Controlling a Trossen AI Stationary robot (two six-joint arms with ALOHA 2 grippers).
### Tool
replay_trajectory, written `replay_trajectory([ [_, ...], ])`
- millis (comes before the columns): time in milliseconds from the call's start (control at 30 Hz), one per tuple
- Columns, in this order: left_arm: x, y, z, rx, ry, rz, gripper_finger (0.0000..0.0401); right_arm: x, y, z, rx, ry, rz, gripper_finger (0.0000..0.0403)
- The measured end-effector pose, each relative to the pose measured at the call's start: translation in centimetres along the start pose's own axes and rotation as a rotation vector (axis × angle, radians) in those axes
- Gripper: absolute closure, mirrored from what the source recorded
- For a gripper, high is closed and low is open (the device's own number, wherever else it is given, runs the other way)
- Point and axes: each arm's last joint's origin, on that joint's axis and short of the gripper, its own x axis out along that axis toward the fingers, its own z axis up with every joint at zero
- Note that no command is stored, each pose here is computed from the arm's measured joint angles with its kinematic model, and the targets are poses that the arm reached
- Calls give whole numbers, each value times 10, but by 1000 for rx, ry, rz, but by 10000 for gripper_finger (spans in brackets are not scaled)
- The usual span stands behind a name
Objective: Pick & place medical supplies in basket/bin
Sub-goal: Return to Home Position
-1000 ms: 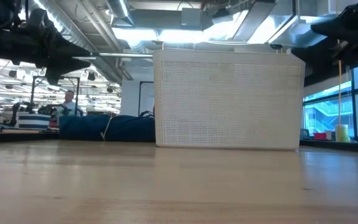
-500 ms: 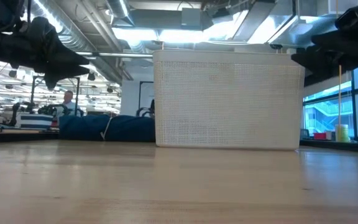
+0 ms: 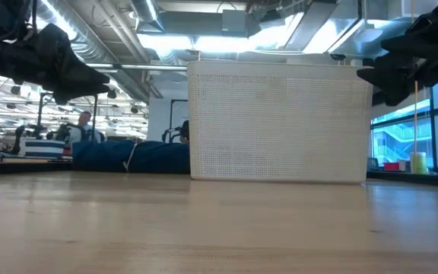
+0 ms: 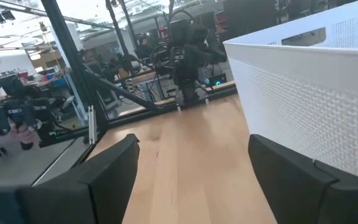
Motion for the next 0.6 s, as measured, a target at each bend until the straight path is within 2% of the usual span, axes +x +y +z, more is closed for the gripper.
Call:
replay_trajectory([
  [233,0,2,1,39,-27,89,242,0,0,0,-1,0,0,100],
  [600,0,2,1,39,-26,89,242,0,0,0,-2,0,0,100],
])
